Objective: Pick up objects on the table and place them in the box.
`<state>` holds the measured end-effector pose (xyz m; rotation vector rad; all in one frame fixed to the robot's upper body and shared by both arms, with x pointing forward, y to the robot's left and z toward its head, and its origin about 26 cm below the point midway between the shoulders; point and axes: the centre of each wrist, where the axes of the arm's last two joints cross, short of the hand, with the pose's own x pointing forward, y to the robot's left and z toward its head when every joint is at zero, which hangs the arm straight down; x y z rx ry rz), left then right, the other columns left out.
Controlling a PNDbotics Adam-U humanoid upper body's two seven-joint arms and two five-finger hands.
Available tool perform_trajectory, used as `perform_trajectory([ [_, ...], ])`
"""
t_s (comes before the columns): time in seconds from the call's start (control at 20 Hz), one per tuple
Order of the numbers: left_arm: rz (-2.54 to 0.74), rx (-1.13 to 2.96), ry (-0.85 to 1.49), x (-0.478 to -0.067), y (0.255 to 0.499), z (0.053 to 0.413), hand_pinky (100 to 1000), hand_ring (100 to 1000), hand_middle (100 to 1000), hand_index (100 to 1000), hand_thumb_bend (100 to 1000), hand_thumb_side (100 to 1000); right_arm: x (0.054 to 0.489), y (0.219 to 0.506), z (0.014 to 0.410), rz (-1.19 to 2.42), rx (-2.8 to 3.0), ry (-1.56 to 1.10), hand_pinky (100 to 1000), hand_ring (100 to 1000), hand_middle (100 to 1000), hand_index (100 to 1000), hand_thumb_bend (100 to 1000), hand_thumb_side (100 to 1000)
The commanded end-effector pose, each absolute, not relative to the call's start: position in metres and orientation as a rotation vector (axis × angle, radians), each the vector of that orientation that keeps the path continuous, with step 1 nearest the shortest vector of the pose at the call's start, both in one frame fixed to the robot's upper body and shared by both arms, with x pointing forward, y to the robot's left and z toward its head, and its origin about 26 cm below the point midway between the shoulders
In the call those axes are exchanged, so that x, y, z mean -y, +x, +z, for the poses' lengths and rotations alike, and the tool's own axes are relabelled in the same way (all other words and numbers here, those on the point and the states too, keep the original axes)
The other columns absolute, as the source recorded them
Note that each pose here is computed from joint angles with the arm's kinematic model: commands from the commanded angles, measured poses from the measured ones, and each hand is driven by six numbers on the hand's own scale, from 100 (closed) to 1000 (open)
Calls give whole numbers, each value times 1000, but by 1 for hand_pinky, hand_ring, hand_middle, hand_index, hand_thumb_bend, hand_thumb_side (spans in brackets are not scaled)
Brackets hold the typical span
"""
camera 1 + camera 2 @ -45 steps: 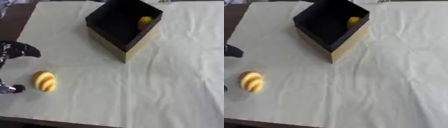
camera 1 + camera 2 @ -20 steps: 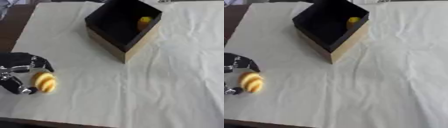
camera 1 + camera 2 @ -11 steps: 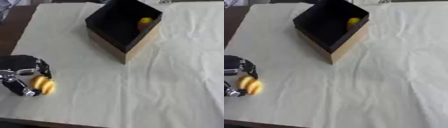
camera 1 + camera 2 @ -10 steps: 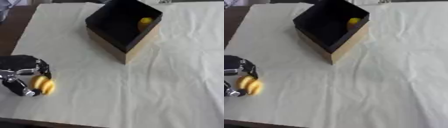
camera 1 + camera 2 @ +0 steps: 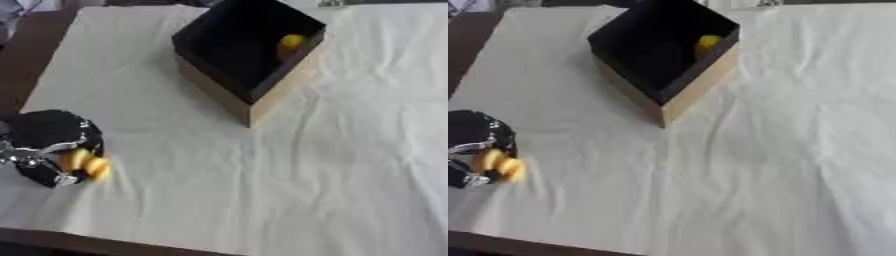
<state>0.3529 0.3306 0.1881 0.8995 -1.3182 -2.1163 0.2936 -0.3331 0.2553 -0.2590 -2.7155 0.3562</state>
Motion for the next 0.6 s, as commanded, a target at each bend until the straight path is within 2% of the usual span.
perform_trajectory([
  [0.05, -2124, 1328, 945, -332, 350, 196, 532, 449, 364, 465, 249, 100, 333, 290, 261, 374, 2734, -257, 932, 913, 675, 805, 100, 366],
  [0.25, -2131, 1408, 1020, -323, 340, 226, 536, 447, 362, 463, 260, 100, 334, 290, 260, 376, 2731, -265, 932, 912, 673, 805, 100, 367],
  [0.6, -2091, 1714, 1225, -293, 315, 319, 554, 445, 370, 488, 207, 100, 336, 289, 262, 387, 2732, -276, 930, 910, 674, 805, 100, 349],
])
